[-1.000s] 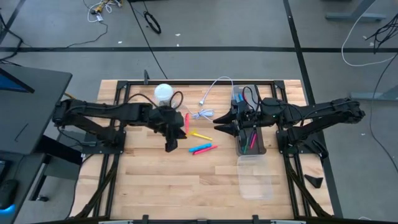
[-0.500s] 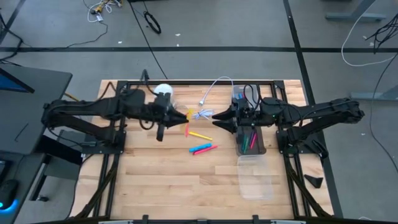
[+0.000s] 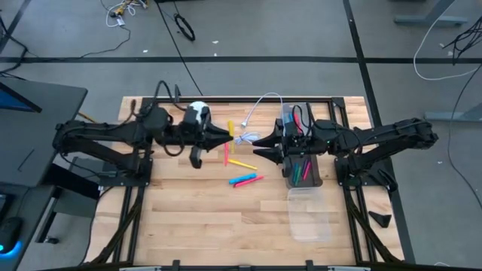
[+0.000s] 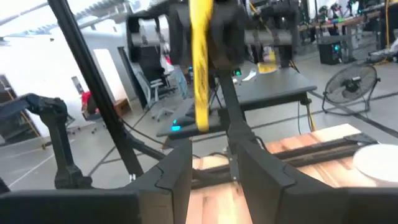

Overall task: Pick & Place Markers
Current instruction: Put the left yellow pen into the transparent bin

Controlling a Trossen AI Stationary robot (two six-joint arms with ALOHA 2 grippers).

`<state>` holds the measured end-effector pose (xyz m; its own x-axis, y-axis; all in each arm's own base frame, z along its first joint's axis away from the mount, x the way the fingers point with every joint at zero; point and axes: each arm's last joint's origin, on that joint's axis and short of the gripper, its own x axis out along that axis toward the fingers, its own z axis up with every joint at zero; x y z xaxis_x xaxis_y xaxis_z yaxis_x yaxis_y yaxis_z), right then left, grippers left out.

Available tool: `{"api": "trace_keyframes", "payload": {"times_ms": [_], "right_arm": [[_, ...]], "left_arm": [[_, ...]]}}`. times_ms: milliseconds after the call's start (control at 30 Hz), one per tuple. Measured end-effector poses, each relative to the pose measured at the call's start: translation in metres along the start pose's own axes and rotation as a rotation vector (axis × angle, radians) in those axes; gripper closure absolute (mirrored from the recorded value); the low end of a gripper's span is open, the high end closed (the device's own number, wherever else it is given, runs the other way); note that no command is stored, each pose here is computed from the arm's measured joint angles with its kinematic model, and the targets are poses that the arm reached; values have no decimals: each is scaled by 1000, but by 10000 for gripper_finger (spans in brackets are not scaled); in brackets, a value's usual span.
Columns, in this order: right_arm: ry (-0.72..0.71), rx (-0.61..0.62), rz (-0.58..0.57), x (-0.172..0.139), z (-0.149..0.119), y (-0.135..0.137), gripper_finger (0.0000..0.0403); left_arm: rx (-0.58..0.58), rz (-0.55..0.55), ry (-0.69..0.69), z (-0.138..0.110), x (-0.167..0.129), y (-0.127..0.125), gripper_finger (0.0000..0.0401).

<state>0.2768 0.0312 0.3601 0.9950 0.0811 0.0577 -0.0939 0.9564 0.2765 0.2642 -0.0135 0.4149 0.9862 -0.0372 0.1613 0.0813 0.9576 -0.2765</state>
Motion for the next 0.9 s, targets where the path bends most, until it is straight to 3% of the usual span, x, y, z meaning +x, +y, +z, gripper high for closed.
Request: {"api": "trace_keyframes", "payload": {"times_ms": [333, 900], "right_arm": [[30, -25, 44, 9, 13, 10, 288], [68, -57, 33, 28, -2, 13, 291]], "left_arm": [[-28, 7, -41, -23, 31, 1, 371], [-59, -37, -27, -29, 33, -10, 372]]}}
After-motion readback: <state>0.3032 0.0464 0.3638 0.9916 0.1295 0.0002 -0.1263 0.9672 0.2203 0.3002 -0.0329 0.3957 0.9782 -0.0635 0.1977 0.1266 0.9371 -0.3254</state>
